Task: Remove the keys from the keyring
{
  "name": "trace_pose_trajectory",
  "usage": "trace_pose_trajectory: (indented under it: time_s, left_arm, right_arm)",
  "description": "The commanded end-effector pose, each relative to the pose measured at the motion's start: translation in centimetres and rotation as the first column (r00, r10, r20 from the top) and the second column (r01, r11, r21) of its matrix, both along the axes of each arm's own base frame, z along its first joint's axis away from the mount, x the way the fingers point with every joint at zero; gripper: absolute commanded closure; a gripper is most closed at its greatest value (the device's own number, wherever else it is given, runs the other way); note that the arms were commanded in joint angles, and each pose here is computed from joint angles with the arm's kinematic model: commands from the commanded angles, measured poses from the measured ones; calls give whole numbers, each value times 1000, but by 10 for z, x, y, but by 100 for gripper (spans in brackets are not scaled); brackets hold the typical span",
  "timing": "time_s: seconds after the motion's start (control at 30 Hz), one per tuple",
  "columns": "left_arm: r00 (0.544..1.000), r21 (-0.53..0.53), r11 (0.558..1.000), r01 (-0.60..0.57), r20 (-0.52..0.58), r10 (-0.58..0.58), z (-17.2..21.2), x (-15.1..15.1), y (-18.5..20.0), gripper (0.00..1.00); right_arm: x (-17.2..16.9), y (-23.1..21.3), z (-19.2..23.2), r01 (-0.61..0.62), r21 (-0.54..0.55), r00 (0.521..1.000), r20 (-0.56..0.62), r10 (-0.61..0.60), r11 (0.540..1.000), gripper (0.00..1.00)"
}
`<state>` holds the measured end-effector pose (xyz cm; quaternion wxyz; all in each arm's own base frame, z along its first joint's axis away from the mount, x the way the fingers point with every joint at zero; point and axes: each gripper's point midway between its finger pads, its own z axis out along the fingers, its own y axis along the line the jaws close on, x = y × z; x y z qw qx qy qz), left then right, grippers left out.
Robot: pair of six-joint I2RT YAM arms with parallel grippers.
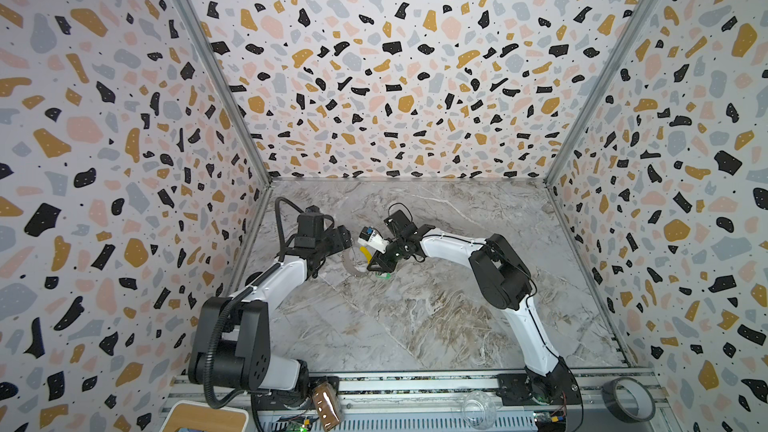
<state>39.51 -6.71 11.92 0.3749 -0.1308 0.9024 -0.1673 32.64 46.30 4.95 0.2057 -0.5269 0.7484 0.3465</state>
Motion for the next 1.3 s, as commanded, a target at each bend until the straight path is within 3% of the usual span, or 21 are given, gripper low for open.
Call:
trace_pose_trajectory:
  time_s: [0.0, 0.7, 1.27]
  left_arm:
    - [1000, 11, 1000, -10, 17, 10, 4, -1, 5, 12]
    - [1000, 15, 1000, -11, 14, 11, 0, -4, 6, 13]
    - [1000, 11, 1000, -17, 24, 17, 4, -3, 6, 13]
  right_arm:
    - [-5, 8, 8, -13, 17, 999, -36, 14, 1000, 70]
    - [-17, 9, 1, -51, -28, 996, -71, 49, 998, 78]
    - [-17, 10, 11, -69, -13, 997, -33, 69, 998, 92]
